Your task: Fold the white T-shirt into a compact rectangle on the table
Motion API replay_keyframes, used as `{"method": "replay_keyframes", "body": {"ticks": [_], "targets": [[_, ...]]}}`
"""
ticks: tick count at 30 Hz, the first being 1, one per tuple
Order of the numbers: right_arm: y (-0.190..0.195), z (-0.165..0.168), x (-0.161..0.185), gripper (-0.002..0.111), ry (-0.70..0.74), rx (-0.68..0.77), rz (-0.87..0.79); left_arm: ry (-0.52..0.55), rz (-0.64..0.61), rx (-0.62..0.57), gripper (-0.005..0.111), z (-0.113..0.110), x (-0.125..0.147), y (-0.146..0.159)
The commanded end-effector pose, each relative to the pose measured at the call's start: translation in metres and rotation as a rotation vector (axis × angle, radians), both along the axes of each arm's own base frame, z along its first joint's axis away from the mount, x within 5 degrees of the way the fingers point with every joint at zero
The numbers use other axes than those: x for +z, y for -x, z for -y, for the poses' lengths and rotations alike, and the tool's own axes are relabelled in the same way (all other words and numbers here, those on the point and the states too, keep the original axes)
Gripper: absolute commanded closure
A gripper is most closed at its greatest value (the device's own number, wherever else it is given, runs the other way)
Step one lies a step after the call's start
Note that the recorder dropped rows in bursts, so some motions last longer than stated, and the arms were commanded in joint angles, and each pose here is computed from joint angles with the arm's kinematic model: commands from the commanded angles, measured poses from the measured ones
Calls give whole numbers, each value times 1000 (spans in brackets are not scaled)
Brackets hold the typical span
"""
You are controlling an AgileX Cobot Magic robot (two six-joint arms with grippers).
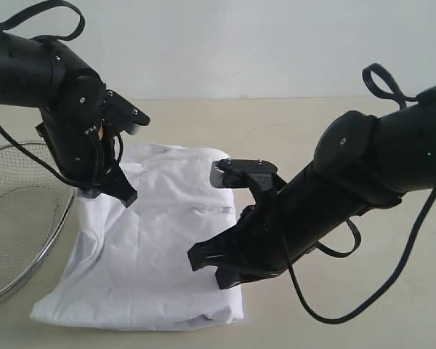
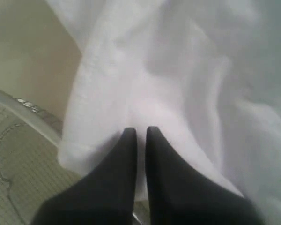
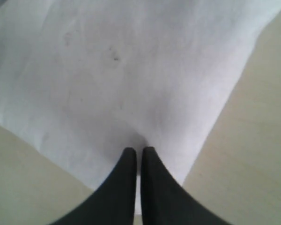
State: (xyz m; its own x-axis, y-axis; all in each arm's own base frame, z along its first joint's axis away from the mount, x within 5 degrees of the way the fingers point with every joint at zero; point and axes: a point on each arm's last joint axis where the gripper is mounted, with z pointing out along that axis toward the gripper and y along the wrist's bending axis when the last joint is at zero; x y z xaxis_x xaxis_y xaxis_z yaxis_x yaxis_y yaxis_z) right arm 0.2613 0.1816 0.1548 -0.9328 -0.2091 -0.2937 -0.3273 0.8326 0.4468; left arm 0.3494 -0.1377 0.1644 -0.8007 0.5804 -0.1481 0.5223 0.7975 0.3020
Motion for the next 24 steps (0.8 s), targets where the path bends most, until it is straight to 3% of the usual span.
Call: {"method": "replay_keyframes", "body": {"ticks": [1,20,24], "targets": [[1,1,1,108,-1,-3,3,-33,-8,6,102,-5,-7,-8],[4,0,1,108,-22,-3,-30,-114,-32,-8,102,-3,-11,-34],[3,0,1,108,-20,0,-20,-75,-23,8,102,-2,-3,-32]]}}
